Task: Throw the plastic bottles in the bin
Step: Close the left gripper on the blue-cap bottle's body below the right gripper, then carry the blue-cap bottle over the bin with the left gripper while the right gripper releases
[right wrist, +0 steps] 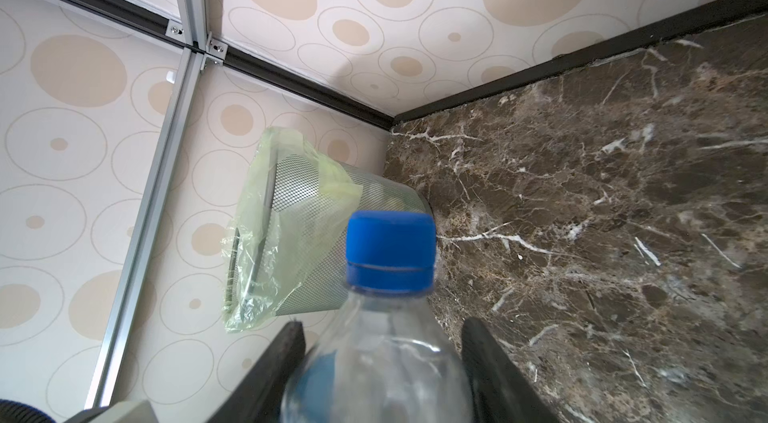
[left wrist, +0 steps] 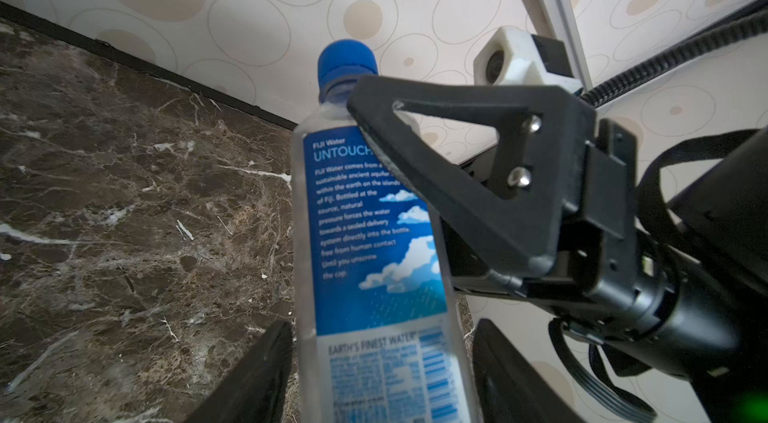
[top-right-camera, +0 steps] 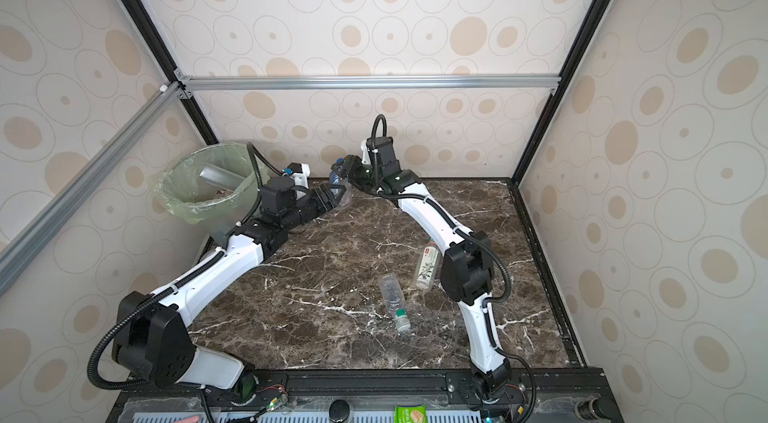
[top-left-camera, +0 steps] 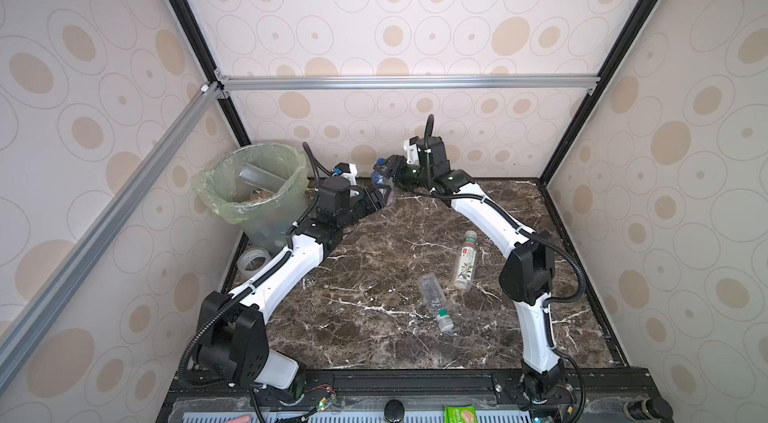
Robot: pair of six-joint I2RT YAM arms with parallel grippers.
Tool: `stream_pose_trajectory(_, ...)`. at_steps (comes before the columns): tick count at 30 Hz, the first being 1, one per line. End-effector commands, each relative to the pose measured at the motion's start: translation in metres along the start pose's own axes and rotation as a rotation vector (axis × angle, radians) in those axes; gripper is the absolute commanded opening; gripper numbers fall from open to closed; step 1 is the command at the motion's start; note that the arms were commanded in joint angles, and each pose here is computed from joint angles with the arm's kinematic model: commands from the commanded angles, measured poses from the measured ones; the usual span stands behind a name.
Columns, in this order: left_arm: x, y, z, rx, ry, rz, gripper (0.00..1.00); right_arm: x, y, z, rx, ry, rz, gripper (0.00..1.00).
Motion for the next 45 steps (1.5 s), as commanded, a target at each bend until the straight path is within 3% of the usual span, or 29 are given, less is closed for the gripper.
stream_pose_trajectory(1, 0.000, -0.016, -0.013, 0.000, -0.024, 0.041, 0.67, 0.019, 0.034, -0.008, 0.017, -0.034, -0.070, 0.35)
stream_pose_trajectory(6, -0.004, -0.013, -0.011, 0.001, -0.013, 0.036, 0.65, 0.017, 0.035, -0.005, 0.020, -0.028, -0.071, 0.34)
stream_pose_trajectory(12, -0.007, -0.009, -0.009, 0.004, -0.003, 0.031, 0.54, 0.016, 0.035, -0.003, 0.026, -0.020, -0.072, 0.37)
stream_pose_trajectory(17, -0.006, -0.004, -0.009, 0.007, -0.002, 0.019, 0.47, 0.023, 0.038, -0.005, 0.057, -0.026, -0.057, 0.50)
stream_pose_trajectory(29, 0.012, 0.023, -0.030, -0.041, 0.026, -0.119, 0.47, 0.053, 0.040, -0.027, 0.092, -0.051, -0.060, 0.92)
stream_pose_trajectory(31, 0.019, 0.026, -0.039, -0.075, 0.032, -0.171, 0.47, 0.063, 0.039, -0.032, 0.108, -0.064, -0.051, 1.00)
stream_pose_trajectory(40, 0.078, 0.002, -0.126, -0.288, -0.066, -0.415, 0.47, 0.089, 0.036, -0.026, 0.254, -0.060, 0.027, 1.00)
stream_pose_trajectory(45, 0.115, 0.020, -0.178, -0.274, -0.166, -0.549, 0.45, 0.088, 0.058, -0.003, 0.426, 0.003, 0.033, 1.00)
Point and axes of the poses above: each gripper's point midway between its finger pads, its own x axis back along the fingers, its own y axis along the line the jaws close on, z = x × y, the point moved 2 cm from there along x, back along the fingers, and after that the axes turned 6 degrees about x, right-handed, at the moved point
